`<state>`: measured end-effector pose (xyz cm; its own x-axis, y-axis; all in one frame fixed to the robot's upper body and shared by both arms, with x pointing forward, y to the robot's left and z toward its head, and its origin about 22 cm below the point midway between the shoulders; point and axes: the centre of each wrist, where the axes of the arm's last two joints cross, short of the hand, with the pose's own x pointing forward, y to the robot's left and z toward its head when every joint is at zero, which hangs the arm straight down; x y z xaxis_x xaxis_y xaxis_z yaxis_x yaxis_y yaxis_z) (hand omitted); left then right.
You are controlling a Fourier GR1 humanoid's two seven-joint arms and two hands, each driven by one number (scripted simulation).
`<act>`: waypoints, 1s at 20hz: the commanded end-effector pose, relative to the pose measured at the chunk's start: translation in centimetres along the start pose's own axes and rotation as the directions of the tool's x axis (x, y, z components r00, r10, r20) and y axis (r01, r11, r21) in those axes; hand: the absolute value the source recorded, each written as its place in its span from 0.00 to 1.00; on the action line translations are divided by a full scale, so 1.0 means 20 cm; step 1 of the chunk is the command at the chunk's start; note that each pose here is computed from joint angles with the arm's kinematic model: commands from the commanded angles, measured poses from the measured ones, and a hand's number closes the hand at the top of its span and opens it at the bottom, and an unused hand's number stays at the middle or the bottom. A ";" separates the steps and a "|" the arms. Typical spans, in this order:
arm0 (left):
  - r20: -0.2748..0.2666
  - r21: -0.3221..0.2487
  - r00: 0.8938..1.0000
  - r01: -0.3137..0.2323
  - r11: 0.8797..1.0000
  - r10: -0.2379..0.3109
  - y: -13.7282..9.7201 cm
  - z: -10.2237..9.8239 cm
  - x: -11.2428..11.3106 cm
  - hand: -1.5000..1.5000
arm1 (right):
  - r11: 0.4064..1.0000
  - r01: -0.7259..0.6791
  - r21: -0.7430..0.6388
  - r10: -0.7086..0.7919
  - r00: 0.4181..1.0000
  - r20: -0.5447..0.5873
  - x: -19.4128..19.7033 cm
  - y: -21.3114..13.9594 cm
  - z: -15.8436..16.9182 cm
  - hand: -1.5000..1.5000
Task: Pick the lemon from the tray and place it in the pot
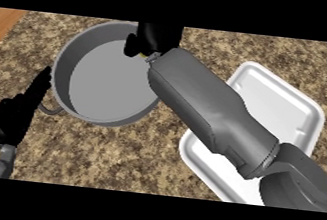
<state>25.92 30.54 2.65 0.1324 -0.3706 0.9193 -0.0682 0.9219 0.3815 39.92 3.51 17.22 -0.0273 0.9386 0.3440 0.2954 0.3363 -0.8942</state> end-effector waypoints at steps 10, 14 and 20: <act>0.023 -0.019 1.000 -0.006 1.000 0.006 0.01 -0.03 0.00 0.50 | 0.966 0.256 0.046 -0.252 0.965 -0.074 -0.14 0.04 -0.10 0.00; 0.023 -0.018 1.000 0.002 1.000 -0.001 -0.05 -0.09 0.09 0.50 | 0.919 0.389 -0.063 -0.388 0.921 0.025 -0.15 0.06 -0.05 0.00; -0.003 0.001 1.000 0.002 1.000 -0.002 0.02 -0.03 0.02 0.50 | 0.744 0.632 -0.218 -0.634 0.770 0.069 -0.06 -0.07 -0.07 0.00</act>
<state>26.74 30.30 3.09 0.1200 -0.3719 0.9205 -0.0611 0.9226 0.3808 41.12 1.41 17.11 -0.2262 0.6257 0.7465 0.3699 0.7642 -0.5284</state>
